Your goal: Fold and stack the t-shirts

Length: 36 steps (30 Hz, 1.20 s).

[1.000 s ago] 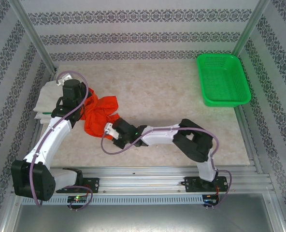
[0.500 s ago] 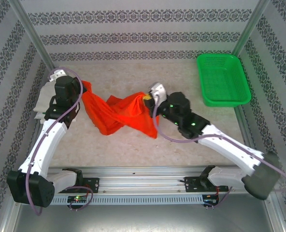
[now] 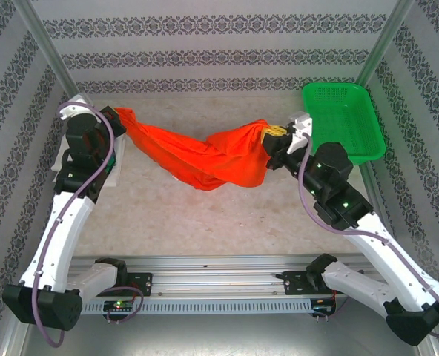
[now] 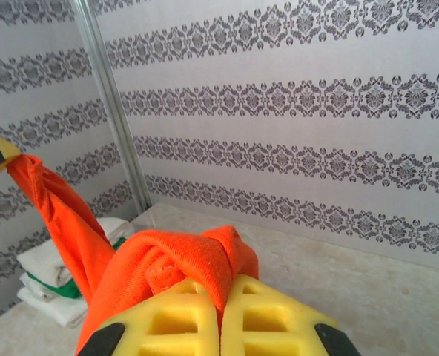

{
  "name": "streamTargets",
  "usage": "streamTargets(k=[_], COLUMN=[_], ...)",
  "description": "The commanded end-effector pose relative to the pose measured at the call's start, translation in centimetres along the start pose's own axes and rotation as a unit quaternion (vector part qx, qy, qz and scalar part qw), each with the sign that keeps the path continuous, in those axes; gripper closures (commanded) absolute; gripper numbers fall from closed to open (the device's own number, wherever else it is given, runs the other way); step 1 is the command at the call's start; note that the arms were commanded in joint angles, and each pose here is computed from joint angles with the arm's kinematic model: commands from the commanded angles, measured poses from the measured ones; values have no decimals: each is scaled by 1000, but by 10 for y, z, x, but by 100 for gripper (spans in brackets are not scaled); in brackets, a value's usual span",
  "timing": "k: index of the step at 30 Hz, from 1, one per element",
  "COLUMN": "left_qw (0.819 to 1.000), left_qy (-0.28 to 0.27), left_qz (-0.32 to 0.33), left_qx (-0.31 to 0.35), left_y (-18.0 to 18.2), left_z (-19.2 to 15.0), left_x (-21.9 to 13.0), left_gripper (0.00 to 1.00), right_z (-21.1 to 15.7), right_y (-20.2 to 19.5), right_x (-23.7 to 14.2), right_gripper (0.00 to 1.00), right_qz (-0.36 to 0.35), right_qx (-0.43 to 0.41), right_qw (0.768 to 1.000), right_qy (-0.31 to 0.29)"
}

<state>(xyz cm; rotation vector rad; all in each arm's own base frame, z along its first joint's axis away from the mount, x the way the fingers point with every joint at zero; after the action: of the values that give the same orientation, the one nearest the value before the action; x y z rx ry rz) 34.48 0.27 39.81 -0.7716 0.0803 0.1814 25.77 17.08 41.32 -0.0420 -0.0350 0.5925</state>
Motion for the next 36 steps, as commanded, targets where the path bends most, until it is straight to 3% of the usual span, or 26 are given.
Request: streamTargets(k=[1, 4, 10, 15, 20, 25, 27, 30, 34, 36], left_qw=[999, 999, 999, 999, 995, 992, 994, 997, 999, 998], left_qy=[-23, -29, -6, -21, -68, -94, -90, -64, -12, 21], left_qz=[-37, -35, -28, -47, -75, -80, -68, -38, 7, 21], left_qx=[-22, -23, -24, -18, -5, 3, 2, -8, -30, -48], left_y=[-17, -19, -31, -64, -100, -103, -87, -47, 26, 61], left_z=[23, 24, 13, 36, 80, 95, 83, 46, -28, -69], left_x=[-21, -12, 46, 77, 72, 52, 49, 48, 47, 45], left_gripper=[100, 100, 100, 100, 100, 100, 100, 100, 100, 100], right_z=[39, 39, 29, 50, 92, 104, 86, 33, -74, -125], right_y=[-8, -20, -68, -106, -118, -123, -127, -133, -138, -143], right_x=[-20, -14, 32, 67, 79, 71, 71, 73, 74, 73], right_gripper=[100, 100, 100, 100, 100, 100, 100, 100, 100, 85], right_qz=[-13, -35, -76, -78, -59, -66, -75, -92, -122, -141], right_qx=[34, 40, 86, 129, 134, 132, 146, 188, 277, 313], right_qw=[998, 997, 993, 988, 988, 987, 986, 978, 942, 919], right_qy=[-59, -49, -9, -16, -50, -61, -42, 21, 144, 195])
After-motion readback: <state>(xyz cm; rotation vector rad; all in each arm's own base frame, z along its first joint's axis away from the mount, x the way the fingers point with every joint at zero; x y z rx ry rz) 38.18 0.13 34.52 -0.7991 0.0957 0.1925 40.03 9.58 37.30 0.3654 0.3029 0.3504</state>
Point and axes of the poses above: each hand's point on the last joint's axis, 136 mm out from that joint toward the fingers, its own x axis out along the fingers, its own y axis along the line the jaws close on, z = x × y, the point moved 2 cm from there along -x, back along the fingers, and after that the axes turned 13 degrees about -x, right-handed, at the moved point
